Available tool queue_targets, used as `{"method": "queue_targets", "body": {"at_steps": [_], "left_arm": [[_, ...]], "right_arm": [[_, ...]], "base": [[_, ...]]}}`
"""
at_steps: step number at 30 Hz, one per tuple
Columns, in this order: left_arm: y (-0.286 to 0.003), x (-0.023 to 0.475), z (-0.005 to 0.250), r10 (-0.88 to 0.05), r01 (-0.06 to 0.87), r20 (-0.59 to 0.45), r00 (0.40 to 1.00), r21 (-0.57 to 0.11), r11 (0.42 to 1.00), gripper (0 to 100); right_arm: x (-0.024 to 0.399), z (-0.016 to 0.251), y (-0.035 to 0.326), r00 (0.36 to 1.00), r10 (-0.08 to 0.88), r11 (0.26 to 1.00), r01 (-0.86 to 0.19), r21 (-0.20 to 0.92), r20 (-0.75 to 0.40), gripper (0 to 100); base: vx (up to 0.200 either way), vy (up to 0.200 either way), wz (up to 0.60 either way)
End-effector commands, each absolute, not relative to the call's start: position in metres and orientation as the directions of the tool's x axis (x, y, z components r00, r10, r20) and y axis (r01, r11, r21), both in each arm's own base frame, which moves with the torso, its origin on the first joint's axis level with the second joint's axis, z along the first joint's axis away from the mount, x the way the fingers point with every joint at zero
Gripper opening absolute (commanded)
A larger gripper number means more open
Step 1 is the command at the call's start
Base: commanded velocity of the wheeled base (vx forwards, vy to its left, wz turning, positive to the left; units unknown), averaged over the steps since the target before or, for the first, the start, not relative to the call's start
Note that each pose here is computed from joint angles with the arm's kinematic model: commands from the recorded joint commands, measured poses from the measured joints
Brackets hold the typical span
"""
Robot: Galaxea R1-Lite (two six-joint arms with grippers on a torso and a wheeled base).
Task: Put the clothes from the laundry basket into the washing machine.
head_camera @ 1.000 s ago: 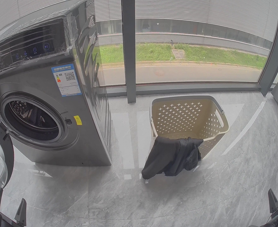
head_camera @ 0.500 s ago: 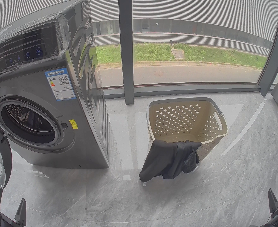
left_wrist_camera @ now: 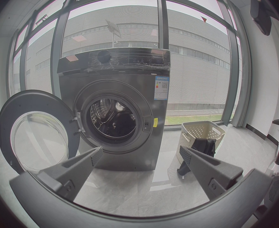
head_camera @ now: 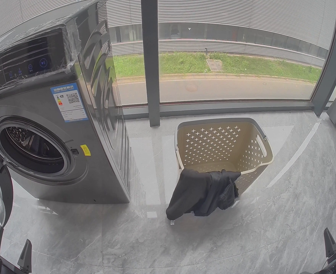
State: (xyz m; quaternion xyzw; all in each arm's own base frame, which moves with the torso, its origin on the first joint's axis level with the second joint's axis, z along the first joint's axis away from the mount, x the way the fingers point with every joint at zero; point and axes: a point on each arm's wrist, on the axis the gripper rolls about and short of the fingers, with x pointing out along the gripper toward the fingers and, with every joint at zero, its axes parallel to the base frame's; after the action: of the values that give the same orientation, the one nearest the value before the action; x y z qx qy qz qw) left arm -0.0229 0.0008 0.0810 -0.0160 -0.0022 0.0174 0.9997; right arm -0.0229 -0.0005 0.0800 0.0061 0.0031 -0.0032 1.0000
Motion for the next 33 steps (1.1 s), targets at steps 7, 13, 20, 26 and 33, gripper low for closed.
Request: {"method": "queue_targets", "body": {"at_steps": [7, 13, 20, 26, 33], "left_arm": [[0.0008, -0.0227, 0.0758, 0.037, -0.037, 0.002, 0.999, -0.032, 0.999, 100], [0.0008, -0.0227, 0.0758, 0.037, -0.037, 0.002, 0.999, -0.032, 0.999, 100], [0.0008, -0.0227, 0.0758, 0.037, -0.037, 0.002, 0.999, -0.032, 0.999, 100], [0.0008, -0.0227, 0.0758, 0.037, -0.037, 0.002, 0.999, -0.032, 0.999, 100], [0.0008, -0.0227, 0.0758, 0.037, -0.037, 0.002, 0.999, -0.034, 0.999, 100]], "right_arm": [[-0.0221, 0.0758, -0.0005, 1.0, -0.005, 1.0, 0.005, 0.012, -0.017, 100], [-0.0221, 0.0758, -0.0005, 1.0, -0.006, 1.0, 0.006, 0.014, -0.017, 100], [-0.0221, 0.0758, -0.0005, 1.0, -0.005, 1.0, 0.005, 0.014, -0.017, 100], [-0.0221, 0.0758, -0.0005, 1.0, -0.005, 1.0, 0.005, 0.012, -0.017, 100], [-0.0221, 0.0758, -0.0005, 1.0, -0.005, 1.0, 0.005, 0.012, -0.017, 100]], "base": [[0.0, -0.171, 0.0], [0.0, 0.0, 0.0], [0.0, 0.0, 0.0], [0.0, 0.0, 0.0], [0.0, 0.0, 0.0]]}}
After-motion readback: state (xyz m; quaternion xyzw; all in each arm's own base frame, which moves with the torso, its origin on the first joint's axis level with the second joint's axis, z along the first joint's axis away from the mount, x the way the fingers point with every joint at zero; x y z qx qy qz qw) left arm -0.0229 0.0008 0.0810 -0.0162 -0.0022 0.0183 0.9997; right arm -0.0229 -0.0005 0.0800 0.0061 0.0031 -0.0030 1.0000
